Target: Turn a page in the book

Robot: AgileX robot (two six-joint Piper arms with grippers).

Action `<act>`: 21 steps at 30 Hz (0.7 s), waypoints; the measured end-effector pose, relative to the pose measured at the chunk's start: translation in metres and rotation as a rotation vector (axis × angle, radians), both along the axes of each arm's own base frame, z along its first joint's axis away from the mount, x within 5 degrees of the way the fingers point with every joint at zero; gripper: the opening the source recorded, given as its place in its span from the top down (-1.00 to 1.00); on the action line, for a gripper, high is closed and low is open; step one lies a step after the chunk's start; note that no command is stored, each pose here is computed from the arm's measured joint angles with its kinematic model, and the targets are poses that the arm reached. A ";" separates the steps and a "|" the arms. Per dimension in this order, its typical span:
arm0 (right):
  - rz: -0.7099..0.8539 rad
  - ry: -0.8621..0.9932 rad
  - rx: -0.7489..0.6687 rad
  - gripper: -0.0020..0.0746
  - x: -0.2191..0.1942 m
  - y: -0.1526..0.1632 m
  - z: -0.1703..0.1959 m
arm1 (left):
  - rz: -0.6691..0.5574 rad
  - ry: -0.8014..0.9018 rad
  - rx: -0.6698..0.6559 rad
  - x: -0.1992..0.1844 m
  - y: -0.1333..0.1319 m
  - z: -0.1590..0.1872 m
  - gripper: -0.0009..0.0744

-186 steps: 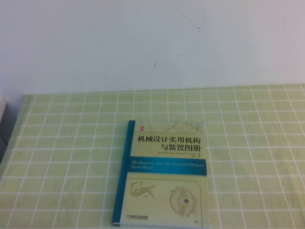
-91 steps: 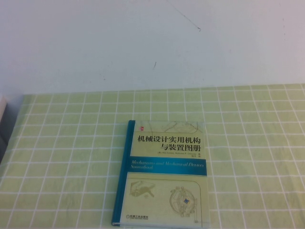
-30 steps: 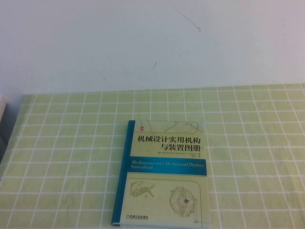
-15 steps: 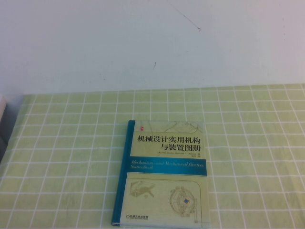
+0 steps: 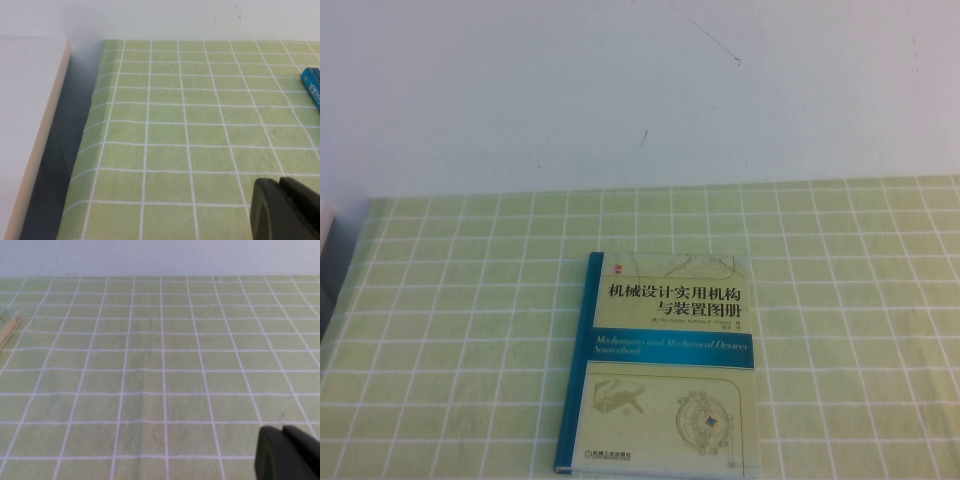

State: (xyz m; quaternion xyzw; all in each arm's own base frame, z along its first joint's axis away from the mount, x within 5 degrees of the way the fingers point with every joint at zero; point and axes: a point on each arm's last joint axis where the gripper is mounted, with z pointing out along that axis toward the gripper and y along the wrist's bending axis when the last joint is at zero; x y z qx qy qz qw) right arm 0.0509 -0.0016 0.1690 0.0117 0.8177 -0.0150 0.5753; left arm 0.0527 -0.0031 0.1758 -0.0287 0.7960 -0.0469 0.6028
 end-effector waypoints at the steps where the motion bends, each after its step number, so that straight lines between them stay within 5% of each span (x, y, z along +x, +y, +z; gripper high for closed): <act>1: 0.000 0.000 0.000 0.96 0.000 0.000 0.000 | 0.000 0.000 0.000 0.000 0.000 0.000 0.98; 13: 0.000 0.000 0.000 0.96 0.000 0.000 0.000 | 0.001 -0.020 0.000 0.001 0.000 0.002 0.98; 21: 0.000 -0.084 -0.010 0.96 0.003 0.000 0.005 | 0.015 -0.212 -0.005 0.003 0.001 0.018 0.98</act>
